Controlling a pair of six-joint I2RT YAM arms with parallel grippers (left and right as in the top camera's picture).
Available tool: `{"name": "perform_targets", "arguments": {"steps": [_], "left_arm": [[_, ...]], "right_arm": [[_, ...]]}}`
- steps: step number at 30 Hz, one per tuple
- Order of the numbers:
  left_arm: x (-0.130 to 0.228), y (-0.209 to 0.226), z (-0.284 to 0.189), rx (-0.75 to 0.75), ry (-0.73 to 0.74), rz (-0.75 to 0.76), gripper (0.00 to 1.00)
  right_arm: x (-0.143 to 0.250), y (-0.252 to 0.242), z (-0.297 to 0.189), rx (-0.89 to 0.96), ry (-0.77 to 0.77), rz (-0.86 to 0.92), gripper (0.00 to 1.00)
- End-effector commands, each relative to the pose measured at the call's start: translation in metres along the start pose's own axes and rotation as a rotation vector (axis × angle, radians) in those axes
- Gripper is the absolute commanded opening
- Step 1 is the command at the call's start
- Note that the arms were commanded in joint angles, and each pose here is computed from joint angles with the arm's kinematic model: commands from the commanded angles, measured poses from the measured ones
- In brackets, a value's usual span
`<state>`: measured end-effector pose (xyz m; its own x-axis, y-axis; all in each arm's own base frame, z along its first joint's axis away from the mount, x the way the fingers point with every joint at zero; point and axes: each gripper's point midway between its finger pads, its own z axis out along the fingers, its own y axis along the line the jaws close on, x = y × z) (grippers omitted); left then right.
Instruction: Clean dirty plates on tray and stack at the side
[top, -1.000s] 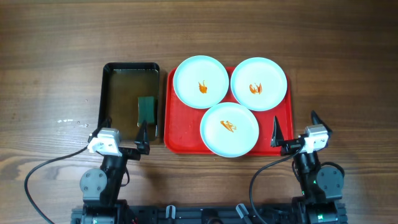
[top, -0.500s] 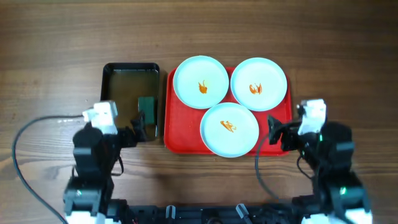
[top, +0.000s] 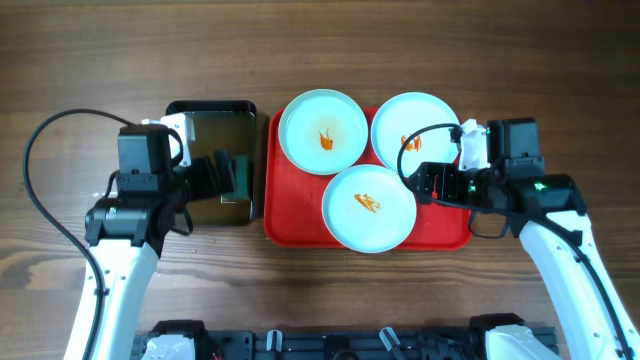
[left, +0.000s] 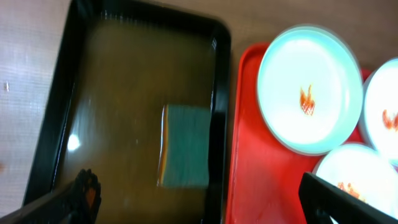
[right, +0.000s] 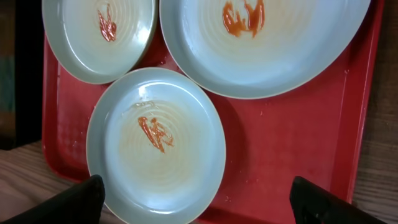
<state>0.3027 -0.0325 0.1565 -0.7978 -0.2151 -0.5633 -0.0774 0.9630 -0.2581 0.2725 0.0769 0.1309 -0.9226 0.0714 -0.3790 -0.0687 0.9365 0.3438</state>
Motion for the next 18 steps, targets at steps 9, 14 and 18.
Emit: {"name": "perform_targets", "arguments": {"steps": [9, 14, 18], "left_arm": [[0.031, 0.019, 0.090, -0.044, 0.243, -0.063, 0.88], [0.038, 0.010, 0.122, -0.027, 0.264, -0.025, 0.79], [0.039, 0.012, 0.127, -0.089, 0.250, 0.018, 0.73]], "right_arm": [[0.005, -0.006, 0.022, 0.006, 0.090, 0.055, 0.84], [0.005, -0.006, 0.022, 0.007, 0.091, 0.055, 0.84], [0.005, -0.006, 0.022, 0.007, 0.091, 0.056, 0.85]]}}
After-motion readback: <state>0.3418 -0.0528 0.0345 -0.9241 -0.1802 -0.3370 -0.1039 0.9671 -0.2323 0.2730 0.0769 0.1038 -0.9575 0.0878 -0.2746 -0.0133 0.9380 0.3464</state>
